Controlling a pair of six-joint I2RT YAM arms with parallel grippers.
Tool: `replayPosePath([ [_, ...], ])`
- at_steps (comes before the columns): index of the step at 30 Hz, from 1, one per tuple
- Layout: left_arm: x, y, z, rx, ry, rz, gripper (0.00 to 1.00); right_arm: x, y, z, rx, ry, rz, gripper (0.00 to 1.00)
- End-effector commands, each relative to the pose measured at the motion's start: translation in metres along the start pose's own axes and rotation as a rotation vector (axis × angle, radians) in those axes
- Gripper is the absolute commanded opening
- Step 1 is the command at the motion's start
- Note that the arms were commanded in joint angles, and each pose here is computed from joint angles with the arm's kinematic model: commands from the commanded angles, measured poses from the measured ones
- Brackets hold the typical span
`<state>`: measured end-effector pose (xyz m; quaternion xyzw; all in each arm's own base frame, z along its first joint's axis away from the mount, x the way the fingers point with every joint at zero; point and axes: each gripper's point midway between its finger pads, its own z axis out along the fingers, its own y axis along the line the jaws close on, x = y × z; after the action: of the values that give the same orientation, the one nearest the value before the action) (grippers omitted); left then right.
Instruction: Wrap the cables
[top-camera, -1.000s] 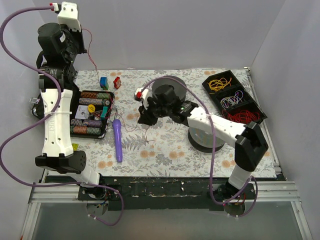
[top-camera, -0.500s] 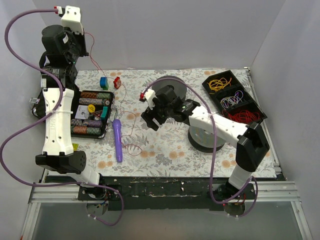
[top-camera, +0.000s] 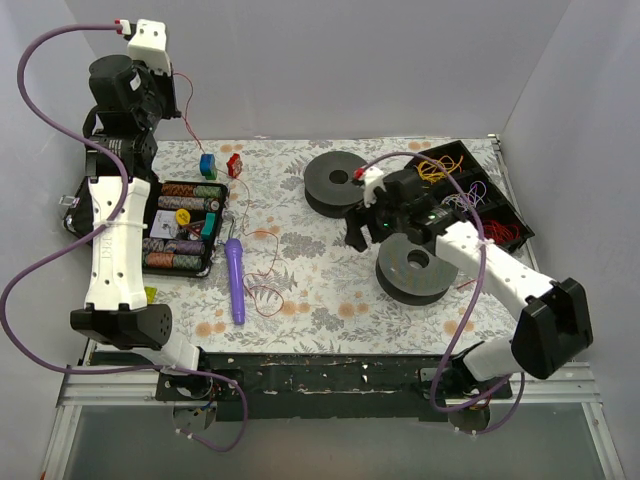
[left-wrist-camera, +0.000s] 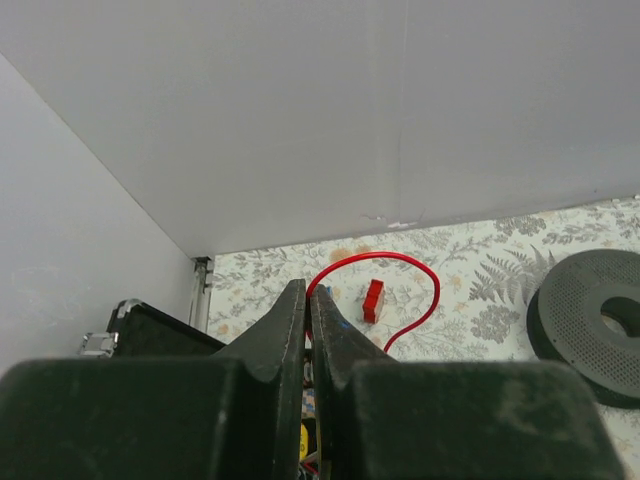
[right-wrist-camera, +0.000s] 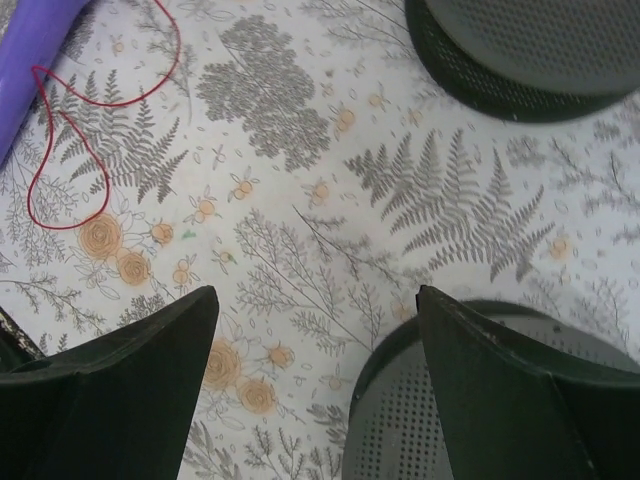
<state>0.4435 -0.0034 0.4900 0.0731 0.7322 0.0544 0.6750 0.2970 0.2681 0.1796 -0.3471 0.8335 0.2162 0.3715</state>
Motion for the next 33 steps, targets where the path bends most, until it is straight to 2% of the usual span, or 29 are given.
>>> replayPosePath([
  [1,-0.004,-0.012,-0.017,0.066,-0.026,-0.025,0.00,0.005,-0.030,-0.030,0.009,-0.106,0.268,0.88],
  [6,0.031,-0.041,-0.010,0.195,0.050,-0.084,0.00,0.064,-0.073,-0.061,0.103,-0.134,0.567,0.87],
  [12,0.048,-0.069,-0.003,0.308,0.097,-0.169,0.00,0.129,-0.090,-0.089,0.239,-0.138,0.756,0.86],
  [16,0.056,-0.083,0.000,0.354,0.120,-0.189,0.00,0.158,-0.118,-0.113,0.390,-0.144,0.887,0.87],
  [22,0.063,-0.092,-0.003,0.374,0.136,-0.183,0.00,0.181,-0.141,-0.134,0.480,-0.228,1.060,0.87],
  [27,0.067,-0.095,-0.004,0.384,0.144,-0.174,0.00,0.200,-0.132,-0.116,0.402,-0.237,1.164,0.86],
  [30,0.070,-0.099,-0.003,0.398,0.151,-0.172,0.00,0.194,-0.123,-0.103,0.284,-0.268,1.173,0.78],
  [33,0.071,-0.102,-0.003,0.407,0.155,-0.170,0.00,0.190,-0.121,-0.101,0.248,-0.284,1.172,0.65],
])
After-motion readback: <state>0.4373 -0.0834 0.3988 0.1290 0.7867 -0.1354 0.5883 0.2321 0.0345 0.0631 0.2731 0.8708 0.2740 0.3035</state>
